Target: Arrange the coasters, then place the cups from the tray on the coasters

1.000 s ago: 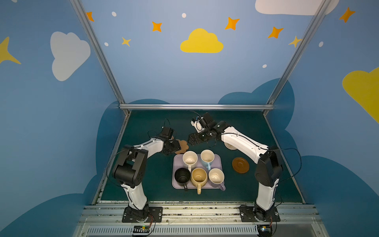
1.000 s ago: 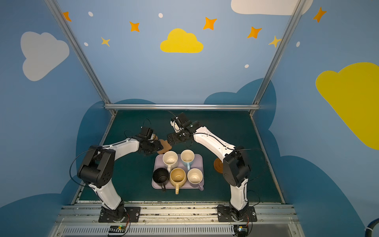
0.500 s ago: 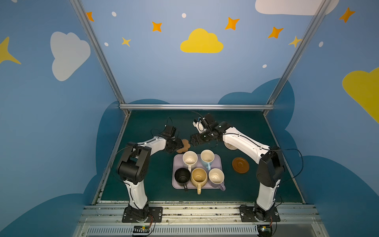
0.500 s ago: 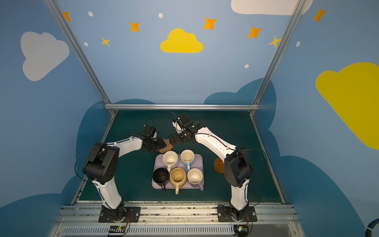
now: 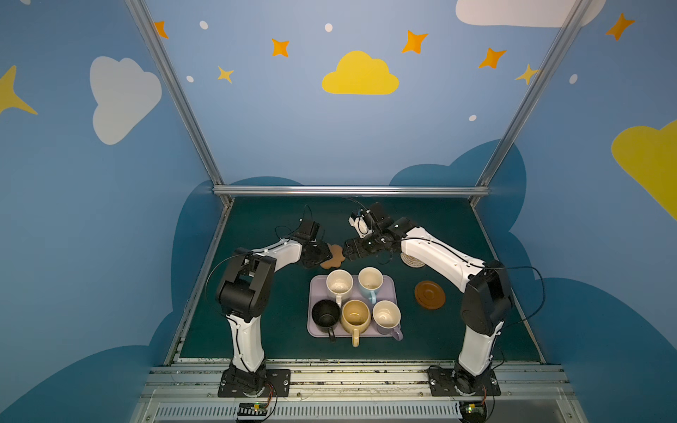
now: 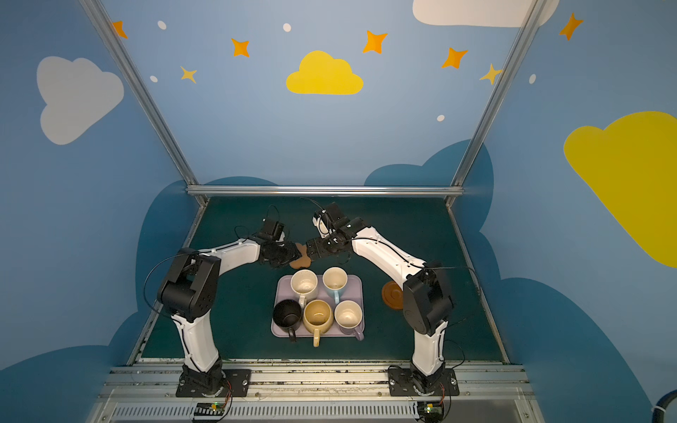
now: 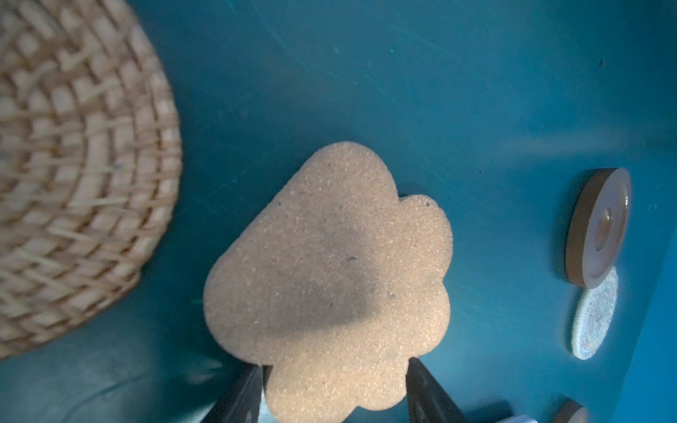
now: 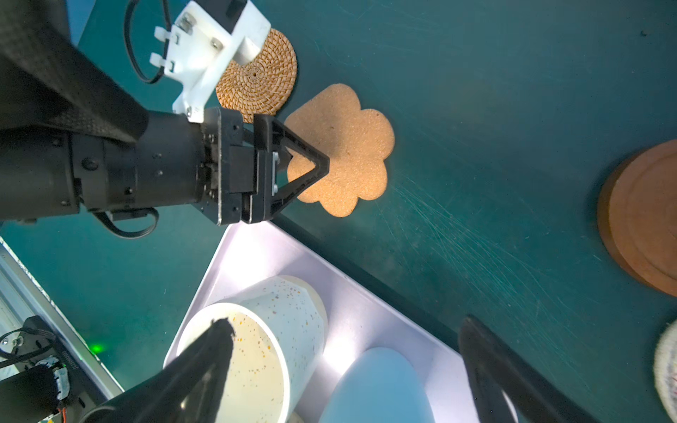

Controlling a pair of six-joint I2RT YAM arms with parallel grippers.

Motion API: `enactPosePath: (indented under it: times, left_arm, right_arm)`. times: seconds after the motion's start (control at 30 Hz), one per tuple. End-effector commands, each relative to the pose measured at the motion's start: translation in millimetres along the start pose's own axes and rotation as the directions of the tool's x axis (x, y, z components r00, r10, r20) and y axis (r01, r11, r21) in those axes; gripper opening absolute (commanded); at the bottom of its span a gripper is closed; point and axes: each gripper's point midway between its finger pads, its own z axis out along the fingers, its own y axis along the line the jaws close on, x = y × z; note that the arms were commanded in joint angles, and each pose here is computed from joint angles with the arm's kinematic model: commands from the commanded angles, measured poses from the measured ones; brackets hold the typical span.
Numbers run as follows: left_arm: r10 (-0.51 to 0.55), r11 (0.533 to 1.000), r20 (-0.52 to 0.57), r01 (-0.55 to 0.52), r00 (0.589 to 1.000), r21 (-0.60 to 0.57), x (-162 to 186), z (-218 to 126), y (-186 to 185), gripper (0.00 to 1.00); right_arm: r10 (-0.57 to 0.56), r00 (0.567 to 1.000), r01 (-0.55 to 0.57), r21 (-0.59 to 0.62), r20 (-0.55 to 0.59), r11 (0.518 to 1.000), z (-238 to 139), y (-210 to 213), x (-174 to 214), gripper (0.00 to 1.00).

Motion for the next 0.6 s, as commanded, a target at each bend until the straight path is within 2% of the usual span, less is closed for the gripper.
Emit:
enactPosePath:
  times: [0.0, 0.57]
  left_arm:
    - [-0.02, 1.0, -0.033, 0.02, 0.999, 0.015, 4.2, 10.9, -3.6, 0.62]
    - [-0.025, 0.998, -0.041, 0.027, 0.999, 0.051, -0.3, 26.0, -15.8, 0.62]
  right_arm:
    - [0.015, 0.999, -0.014, -0.015, 0.04, 1.0, -17.9, 1.4, -6.1, 0.96]
    - [0.045, 0.998, -0.044, -0.02, 0.049, 0.999, -17.4, -8.8, -5.7, 0.96]
